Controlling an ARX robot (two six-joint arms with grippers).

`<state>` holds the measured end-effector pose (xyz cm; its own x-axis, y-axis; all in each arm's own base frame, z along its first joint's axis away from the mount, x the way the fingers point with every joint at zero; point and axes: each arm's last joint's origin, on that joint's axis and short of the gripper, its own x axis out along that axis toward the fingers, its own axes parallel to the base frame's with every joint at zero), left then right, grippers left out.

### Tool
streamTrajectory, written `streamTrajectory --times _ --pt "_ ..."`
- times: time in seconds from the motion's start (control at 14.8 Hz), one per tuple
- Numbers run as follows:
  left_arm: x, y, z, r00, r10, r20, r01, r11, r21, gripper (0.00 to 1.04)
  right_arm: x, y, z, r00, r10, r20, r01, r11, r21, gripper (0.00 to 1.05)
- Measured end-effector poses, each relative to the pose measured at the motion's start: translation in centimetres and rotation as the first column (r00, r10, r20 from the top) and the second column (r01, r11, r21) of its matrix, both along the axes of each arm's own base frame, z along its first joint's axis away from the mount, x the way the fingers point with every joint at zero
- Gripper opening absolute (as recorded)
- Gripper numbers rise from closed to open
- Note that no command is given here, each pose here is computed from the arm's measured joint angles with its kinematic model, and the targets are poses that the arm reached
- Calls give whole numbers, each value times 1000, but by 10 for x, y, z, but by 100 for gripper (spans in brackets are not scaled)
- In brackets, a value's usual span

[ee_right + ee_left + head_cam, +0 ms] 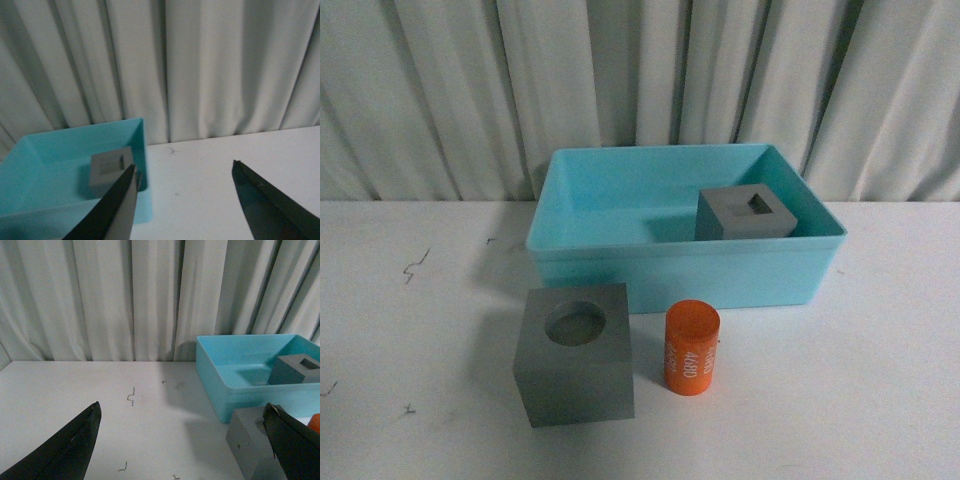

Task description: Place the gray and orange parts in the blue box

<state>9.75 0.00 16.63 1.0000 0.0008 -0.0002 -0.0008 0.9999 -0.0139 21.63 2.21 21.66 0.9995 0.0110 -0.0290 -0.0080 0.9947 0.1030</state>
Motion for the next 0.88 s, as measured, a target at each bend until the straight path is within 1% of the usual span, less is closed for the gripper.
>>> streamTrajectory --times 0.07,0.14,0.27,0.34,0.41,0.81,0.88 --pt "0 0 0 1000 0 0 0 1000 0 98 -9 -5 -6 1000 -12 19 13 999 -46 52" --pt "0 0 0 1000 -1 0 1 1000 0 98 -17 -8 -9 999 -20 28 22 998 -64 41" --pt "0 0 0 1000 0 0 0 1000 0 98 -33 -11 -20 1000 -5 23 7 997 -83 15" --pt "0 0 0 1000 0 0 0 1000 0 98 -39 -19 -23 1000 4 22 -2 996 -89 4" --pt "0 0 0 1000 0 0 0 1000 0 98 -45 -24 -26 999 -28 23 30 995 -95 2" --pt "0 0 0 1000 0 0 0 1000 0 98 -78 -23 -41 1000 -15 24 18 995 -96 2" --pt "0 0 0 1000 0 0 0 1000 0 98 -80 -23 -44 998 -15 60 21 995 -96 2"
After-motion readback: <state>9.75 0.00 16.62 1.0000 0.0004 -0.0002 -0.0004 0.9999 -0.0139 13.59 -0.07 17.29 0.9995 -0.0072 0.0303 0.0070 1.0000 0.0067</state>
